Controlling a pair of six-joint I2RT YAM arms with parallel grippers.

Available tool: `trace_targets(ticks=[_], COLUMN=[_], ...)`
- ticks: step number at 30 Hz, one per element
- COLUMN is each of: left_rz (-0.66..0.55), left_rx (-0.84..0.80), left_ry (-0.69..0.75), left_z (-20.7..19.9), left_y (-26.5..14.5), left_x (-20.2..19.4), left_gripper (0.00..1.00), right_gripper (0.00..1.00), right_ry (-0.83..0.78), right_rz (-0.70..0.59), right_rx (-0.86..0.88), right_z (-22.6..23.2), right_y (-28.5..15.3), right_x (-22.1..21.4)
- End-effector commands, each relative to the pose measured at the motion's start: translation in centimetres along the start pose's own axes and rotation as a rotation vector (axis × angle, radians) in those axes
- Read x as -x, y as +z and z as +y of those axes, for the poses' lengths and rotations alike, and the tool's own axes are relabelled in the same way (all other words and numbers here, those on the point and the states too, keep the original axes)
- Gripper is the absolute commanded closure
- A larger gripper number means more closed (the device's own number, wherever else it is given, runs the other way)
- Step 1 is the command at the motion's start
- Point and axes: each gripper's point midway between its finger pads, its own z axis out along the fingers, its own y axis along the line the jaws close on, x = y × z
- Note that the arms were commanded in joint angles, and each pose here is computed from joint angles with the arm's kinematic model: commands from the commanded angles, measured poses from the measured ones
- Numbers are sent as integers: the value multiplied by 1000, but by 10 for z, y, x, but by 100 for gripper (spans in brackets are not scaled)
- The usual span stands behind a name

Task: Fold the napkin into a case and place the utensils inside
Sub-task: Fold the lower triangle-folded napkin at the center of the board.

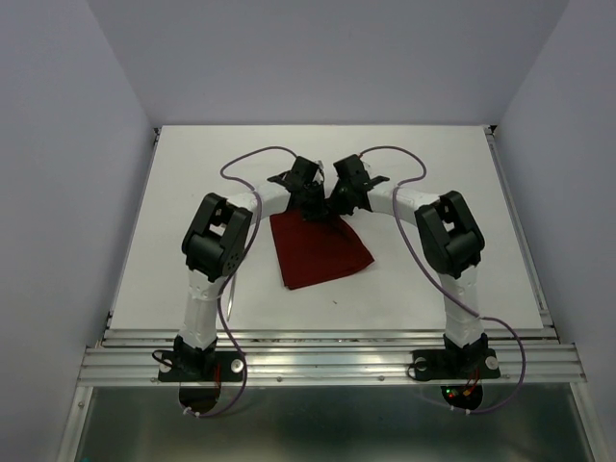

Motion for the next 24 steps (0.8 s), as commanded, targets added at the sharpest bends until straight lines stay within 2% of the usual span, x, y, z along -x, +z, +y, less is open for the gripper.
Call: trace_targets(ticks=[1,5,12,17,24], left_rz=[-55,-75,-45,-4,27], left_rx=[25,67,150,164,128], left_ry=[33,10,-39,-65,-78], left_z=[-2,16,53,66,64], left_y=[-33,-40,-29,-12,-2], left_x=[11,15,4,-12,-20], left_gripper=[100,100,100,100,100], right_gripper=[99,99,99,99,99], right_ry=[-6,-11,-11,-11,-10], right_rz=[11,5,-10,-11,-42], right_rx=[-32,-39,-27,-5,39], right_z=[1,-1,4,10,27], right_y=[4,3,-3,-10,-25], right_x=[-9,-8,-2,0,14])
